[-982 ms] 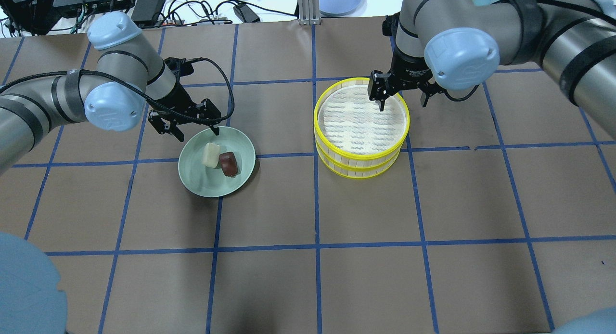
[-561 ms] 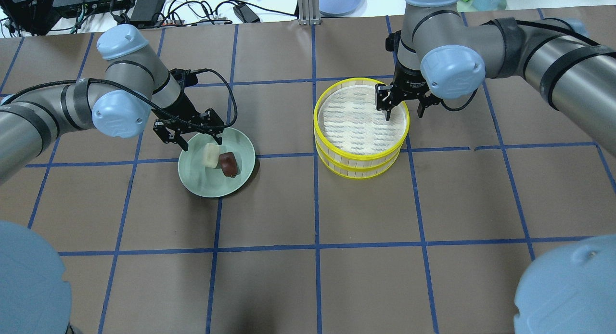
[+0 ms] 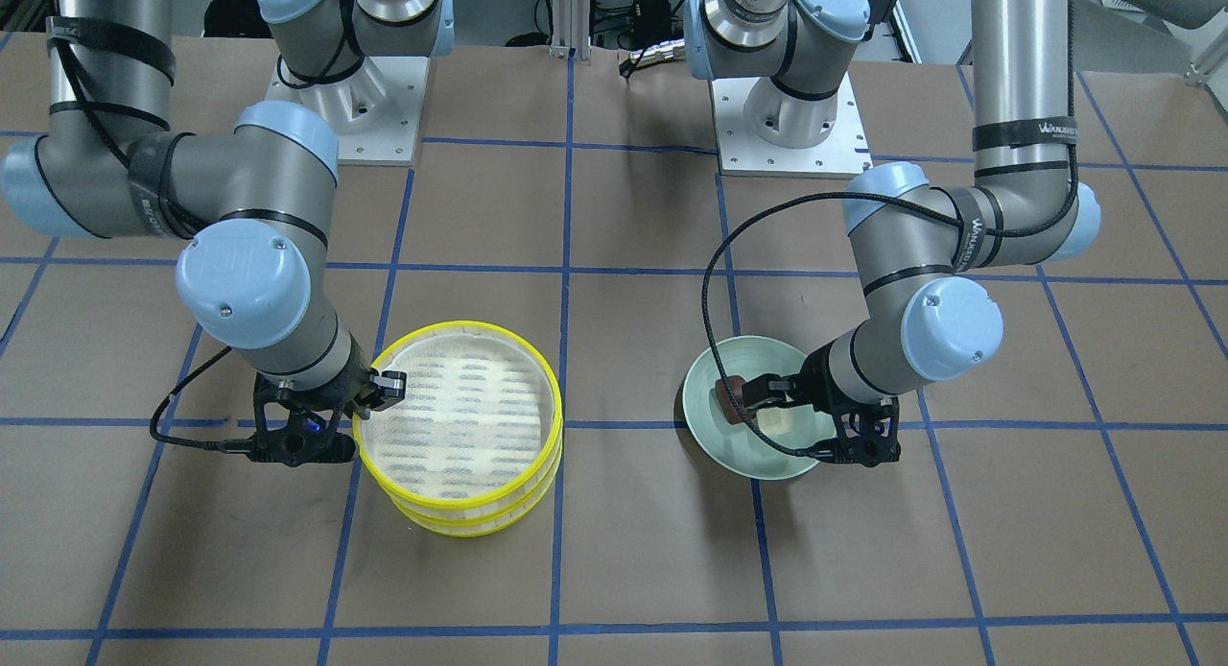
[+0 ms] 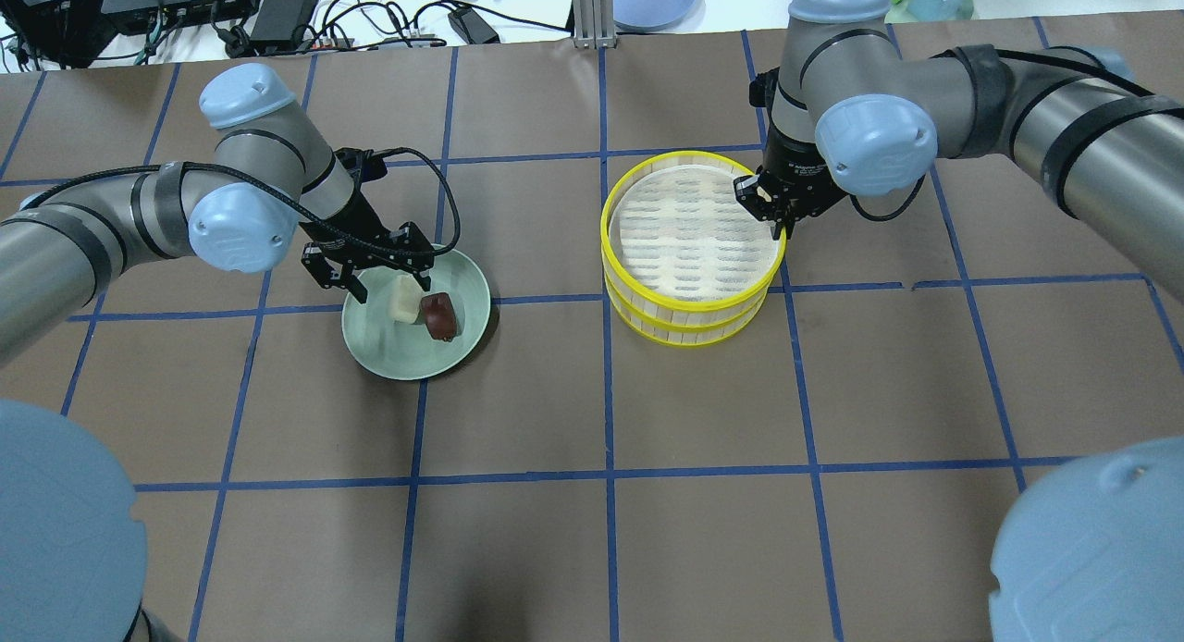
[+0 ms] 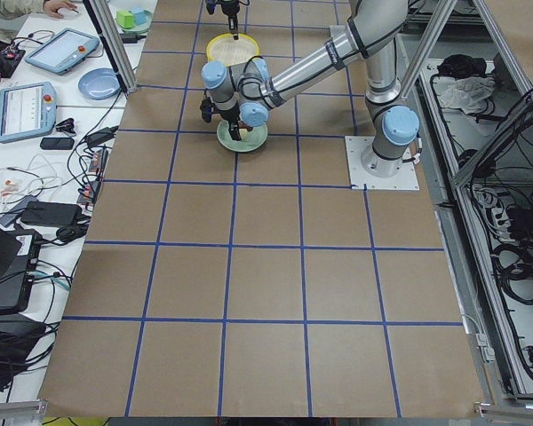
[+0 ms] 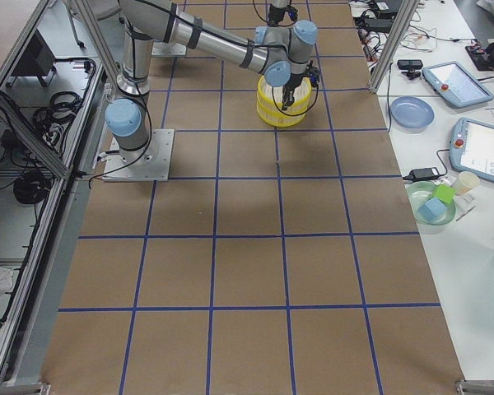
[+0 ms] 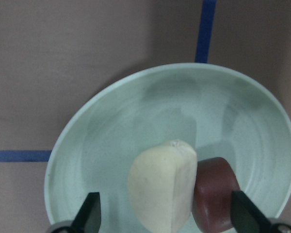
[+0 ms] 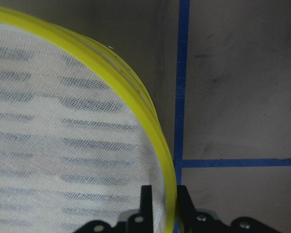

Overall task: Place buns in different layers of steamer
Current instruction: 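Grasp the white bun with the left gripper while the right gripper lifts the top tier, then carry the white bun with the left gripper over the lower steamer tier, then lower the white bun into the lower tier and open the left gripper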

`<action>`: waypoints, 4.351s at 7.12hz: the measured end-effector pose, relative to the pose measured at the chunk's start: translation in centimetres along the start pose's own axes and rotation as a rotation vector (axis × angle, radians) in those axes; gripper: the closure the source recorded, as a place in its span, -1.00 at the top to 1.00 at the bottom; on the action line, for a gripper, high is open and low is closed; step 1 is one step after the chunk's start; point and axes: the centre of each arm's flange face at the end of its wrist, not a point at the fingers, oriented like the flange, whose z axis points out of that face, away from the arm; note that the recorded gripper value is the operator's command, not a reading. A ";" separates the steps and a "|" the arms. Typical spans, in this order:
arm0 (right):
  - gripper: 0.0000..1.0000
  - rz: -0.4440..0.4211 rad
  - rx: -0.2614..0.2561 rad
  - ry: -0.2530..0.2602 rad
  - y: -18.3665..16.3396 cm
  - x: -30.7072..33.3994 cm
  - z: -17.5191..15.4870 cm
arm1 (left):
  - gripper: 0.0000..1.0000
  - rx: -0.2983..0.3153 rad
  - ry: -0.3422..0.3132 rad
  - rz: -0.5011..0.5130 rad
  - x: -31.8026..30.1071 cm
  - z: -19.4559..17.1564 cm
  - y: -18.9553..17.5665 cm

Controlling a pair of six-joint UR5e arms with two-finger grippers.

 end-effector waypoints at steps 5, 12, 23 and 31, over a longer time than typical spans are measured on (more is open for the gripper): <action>-0.79 0.024 0.043 -0.005 2.6 4.3 -7.4 | -0.13 -0.002 -0.001 0.008 -0.1 0.3 -0.2; -0.79 -0.011 -0.010 0.011 4.2 25.0 -8.4 | -1.00 0.065 -0.010 0.082 0.3 -3.0 -0.5; -0.79 -0.027 -0.015 0.025 4.8 26.1 -8.8 | -0.61 0.266 -0.013 -0.117 33.3 -2.2 7.4; -0.79 -0.027 -0.016 0.024 4.8 26.1 -8.8 | 0.43 0.288 -0.011 -0.044 33.1 -1.5 6.9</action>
